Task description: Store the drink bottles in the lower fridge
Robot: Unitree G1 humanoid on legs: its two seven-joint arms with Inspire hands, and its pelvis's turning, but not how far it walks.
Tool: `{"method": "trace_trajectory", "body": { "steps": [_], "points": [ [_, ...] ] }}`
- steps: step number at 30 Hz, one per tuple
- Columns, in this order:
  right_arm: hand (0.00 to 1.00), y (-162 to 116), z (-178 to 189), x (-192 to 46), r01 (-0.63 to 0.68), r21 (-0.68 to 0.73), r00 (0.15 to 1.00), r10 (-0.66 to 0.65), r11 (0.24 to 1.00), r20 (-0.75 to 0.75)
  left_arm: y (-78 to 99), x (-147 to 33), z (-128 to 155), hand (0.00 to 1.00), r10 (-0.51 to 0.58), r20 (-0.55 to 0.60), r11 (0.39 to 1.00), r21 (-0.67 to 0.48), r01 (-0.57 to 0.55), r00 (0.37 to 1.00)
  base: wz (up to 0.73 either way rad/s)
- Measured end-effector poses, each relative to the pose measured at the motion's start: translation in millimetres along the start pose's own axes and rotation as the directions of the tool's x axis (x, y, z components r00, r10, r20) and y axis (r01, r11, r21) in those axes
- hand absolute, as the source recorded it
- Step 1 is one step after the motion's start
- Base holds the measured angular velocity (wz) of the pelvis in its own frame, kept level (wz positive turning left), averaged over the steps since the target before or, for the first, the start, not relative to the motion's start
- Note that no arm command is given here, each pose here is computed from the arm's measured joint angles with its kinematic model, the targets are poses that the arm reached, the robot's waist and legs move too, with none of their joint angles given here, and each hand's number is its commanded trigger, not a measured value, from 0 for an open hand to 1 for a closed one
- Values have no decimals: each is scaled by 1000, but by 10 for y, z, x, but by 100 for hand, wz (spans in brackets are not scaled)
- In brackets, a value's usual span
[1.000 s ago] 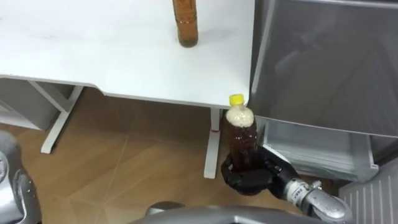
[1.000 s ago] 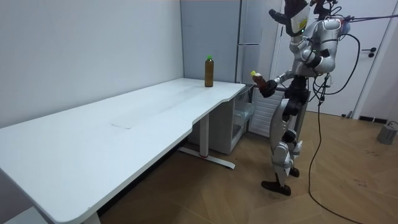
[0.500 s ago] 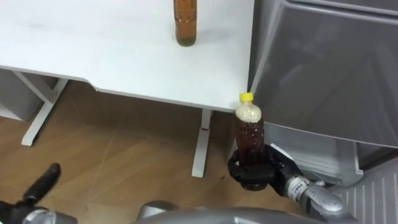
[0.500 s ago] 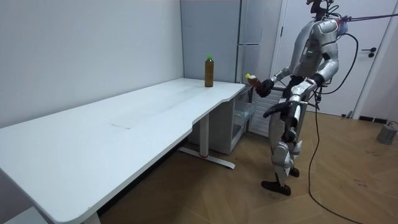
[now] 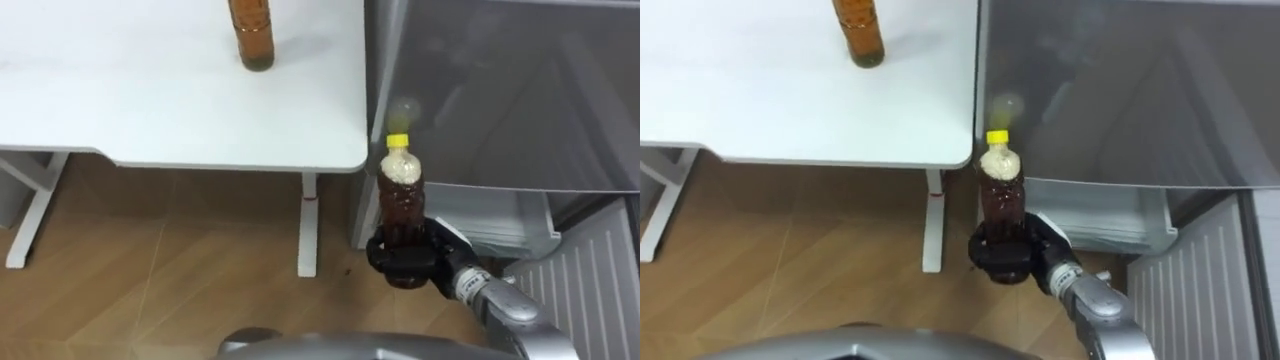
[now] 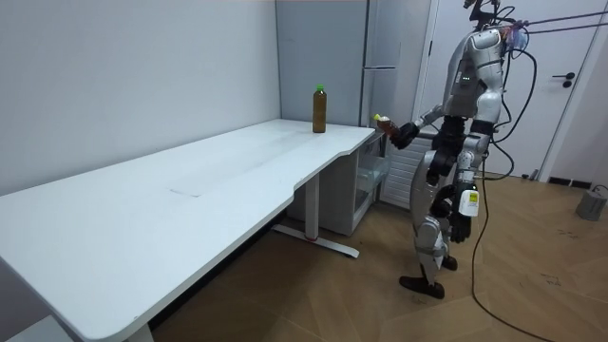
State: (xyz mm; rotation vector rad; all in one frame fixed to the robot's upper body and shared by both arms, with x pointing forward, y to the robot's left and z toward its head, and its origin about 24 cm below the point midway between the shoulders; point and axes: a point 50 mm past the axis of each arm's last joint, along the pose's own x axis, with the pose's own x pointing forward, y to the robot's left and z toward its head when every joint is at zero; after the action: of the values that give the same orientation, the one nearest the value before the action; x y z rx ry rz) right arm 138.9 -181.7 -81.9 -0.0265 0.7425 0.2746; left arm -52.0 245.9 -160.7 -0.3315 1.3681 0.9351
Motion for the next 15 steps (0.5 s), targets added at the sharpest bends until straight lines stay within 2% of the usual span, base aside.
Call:
{"method": "trace_trajectory", "body": {
  "steps": [4, 7, 15],
  "points": [
    [100, -36, 30, -1, 68, -13, 998, -68, 998, 11, -204, -2, 100, 0, -104, 30, 989, 113, 100, 994, -2],
    [100, -134, 55, -24, 146, -24, 989, -146, 989, 22, -371, -17, 144, 0, -184, 39, 973, 152, 176, 982, -8],
    [100, -382, 127, -109, 396, 21, 916, -396, 918, 55, -442, -36, 91, 0, -286, 18, 937, 216, 276, 958, -16]
  ]
}}
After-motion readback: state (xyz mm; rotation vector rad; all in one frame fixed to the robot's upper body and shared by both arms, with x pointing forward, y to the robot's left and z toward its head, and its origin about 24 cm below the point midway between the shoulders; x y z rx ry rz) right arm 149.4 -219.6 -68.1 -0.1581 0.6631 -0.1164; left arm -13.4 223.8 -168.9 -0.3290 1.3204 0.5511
